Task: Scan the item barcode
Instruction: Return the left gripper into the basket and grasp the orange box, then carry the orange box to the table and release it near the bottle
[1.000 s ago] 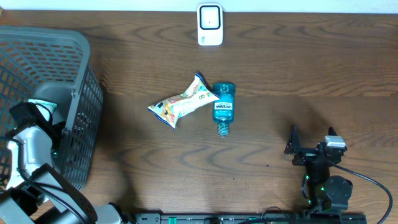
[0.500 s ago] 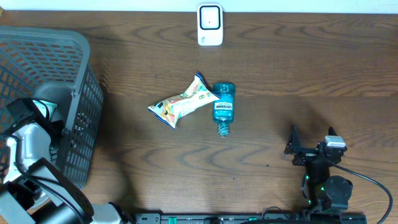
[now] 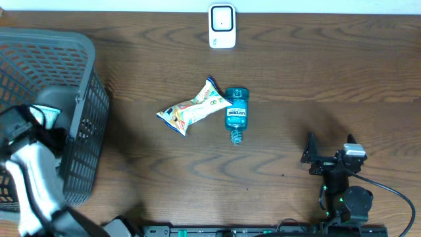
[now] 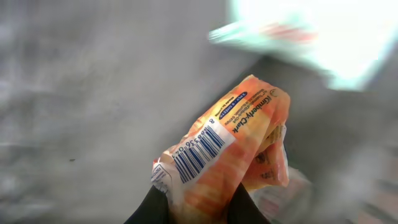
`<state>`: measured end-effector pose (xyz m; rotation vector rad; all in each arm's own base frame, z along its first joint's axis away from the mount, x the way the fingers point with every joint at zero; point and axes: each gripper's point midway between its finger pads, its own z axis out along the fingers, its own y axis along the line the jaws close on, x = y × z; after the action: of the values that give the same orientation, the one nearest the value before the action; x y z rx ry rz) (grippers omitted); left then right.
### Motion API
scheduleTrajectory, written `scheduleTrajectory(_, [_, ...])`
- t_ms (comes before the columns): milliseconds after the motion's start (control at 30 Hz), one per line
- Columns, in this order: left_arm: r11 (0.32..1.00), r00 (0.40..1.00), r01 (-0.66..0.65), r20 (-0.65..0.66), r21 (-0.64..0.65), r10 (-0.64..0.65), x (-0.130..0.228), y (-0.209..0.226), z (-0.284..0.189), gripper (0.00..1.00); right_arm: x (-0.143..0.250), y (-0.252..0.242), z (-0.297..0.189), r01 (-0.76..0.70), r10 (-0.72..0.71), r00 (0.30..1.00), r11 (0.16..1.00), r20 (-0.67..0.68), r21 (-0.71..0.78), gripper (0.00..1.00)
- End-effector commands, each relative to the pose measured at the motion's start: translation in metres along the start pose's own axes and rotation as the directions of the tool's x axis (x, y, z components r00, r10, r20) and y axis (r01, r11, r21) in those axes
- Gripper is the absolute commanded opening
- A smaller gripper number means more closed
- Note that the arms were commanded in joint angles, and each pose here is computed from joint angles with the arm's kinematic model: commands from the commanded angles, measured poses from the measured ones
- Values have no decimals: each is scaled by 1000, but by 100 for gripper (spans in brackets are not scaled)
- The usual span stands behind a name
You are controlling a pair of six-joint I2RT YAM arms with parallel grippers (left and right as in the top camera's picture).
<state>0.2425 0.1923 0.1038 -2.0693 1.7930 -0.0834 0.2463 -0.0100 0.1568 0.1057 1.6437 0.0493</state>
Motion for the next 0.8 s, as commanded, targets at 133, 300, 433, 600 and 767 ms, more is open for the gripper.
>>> scheduleTrajectory(133, [790, 973, -211, 197, 576, 117, -22, -106, -191, 7, 1, 1, 0, -5, 5, 1000, 1000, -3, -3, 99])
scheduleTrajectory(300, [313, 905, -357, 243, 880, 348, 52, -146, -314, 7, 1, 1, 0, -5, 5, 1000, 1000, -3, -3, 99])
scheduleTrajectory(433, [133, 823, -371, 259, 919, 505, 117, -145, -345, 7, 1, 1, 0, -5, 5, 1000, 1000, -3, -3, 99])
scheduleTrajectory(600, [-11, 607, -414, 285, 910, 742, 211, -128, -337, 7, 1, 1, 0, -5, 5, 1000, 1000, -3, -3, 99])
scheduleTrajectory(767, [37, 349, -608, 225, 793, 909, 278, -90, -266, 7, 1, 1, 0, -5, 5, 1000, 1000, -3, -3, 99])
